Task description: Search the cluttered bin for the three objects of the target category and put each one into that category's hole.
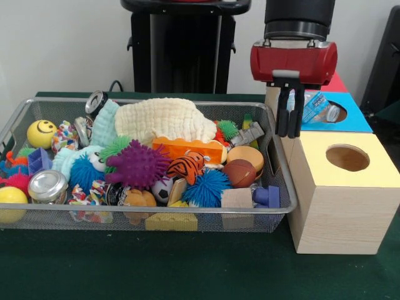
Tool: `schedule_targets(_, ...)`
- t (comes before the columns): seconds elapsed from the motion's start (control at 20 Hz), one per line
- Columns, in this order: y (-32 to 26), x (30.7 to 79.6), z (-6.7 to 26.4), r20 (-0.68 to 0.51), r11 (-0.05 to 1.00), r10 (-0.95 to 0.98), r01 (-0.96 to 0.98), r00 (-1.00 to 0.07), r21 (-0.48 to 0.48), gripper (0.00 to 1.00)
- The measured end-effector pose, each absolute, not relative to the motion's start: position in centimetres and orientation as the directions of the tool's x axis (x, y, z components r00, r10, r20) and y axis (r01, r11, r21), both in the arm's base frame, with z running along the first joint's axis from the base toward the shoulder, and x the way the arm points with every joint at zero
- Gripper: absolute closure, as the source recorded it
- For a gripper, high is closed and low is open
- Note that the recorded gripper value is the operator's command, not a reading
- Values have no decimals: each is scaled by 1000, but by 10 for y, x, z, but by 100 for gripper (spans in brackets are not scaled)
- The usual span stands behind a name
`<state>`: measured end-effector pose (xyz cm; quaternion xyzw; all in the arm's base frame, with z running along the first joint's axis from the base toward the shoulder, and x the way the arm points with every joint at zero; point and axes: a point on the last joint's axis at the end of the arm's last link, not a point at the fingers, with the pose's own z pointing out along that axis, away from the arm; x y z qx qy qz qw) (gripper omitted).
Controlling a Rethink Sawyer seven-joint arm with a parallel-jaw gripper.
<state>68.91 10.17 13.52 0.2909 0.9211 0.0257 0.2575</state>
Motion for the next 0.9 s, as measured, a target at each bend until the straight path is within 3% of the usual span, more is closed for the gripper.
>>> schedule_targets(0.9,111,674,137,-431,831,548,524,-717,186,100)
